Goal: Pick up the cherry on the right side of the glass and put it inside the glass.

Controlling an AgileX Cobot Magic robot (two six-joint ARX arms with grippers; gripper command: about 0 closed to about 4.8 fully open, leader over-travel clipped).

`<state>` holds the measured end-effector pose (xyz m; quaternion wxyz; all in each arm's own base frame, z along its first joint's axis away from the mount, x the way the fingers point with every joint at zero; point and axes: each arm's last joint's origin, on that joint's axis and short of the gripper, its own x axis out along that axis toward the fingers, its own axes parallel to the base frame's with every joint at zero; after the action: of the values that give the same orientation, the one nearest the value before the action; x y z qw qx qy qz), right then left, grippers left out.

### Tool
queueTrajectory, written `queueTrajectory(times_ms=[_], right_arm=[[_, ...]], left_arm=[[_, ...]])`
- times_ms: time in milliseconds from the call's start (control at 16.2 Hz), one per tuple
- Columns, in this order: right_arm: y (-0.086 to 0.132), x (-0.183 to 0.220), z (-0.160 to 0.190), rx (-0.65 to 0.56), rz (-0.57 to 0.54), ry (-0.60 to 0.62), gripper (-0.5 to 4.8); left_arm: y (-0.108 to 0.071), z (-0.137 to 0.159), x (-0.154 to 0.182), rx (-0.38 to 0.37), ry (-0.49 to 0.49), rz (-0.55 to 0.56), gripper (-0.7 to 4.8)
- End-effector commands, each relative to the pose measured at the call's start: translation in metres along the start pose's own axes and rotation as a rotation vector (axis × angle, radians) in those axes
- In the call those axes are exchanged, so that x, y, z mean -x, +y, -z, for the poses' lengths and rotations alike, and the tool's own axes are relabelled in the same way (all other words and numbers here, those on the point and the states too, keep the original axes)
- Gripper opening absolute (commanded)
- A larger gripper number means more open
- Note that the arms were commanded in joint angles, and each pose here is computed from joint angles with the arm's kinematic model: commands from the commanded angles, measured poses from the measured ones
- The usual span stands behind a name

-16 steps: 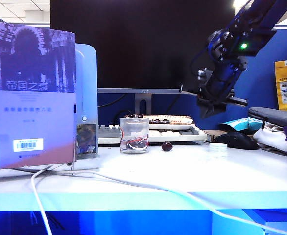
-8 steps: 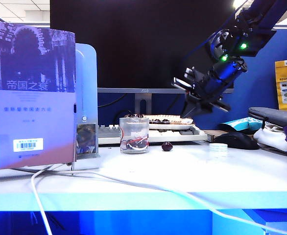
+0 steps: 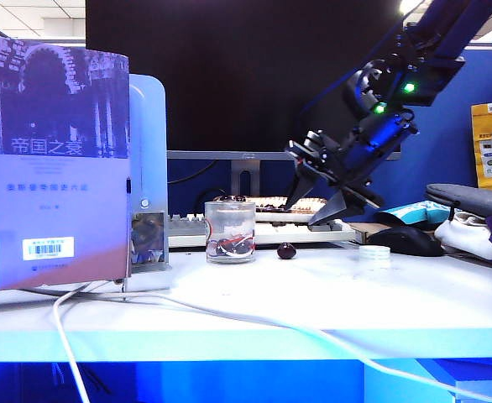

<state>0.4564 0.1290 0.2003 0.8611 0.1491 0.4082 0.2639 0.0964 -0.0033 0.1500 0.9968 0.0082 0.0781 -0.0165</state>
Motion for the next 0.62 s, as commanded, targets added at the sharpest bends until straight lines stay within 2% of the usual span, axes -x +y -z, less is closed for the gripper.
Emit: queueTrajectory(times_ms=[62, 309, 619], right_arm=[[0.007, -0.002, -0.001, 0.023, 0.004, -0.016, 2.71], [0.014, -0.006, 0.001, 0.039, 0.119, -0.045, 2.71], [0.025, -0.024, 0.010, 0.068, 0.144, -0.042, 2.70]], left_arm=[[0.000, 0.001, 0.000, -0.004, 0.009, 0.003, -0.05], [0.000, 0.001, 0.000, -0.004, 0.009, 0.003, -0.05], [0.000, 0.001, 0.000, -0.004, 0.009, 0.002, -0.05]])
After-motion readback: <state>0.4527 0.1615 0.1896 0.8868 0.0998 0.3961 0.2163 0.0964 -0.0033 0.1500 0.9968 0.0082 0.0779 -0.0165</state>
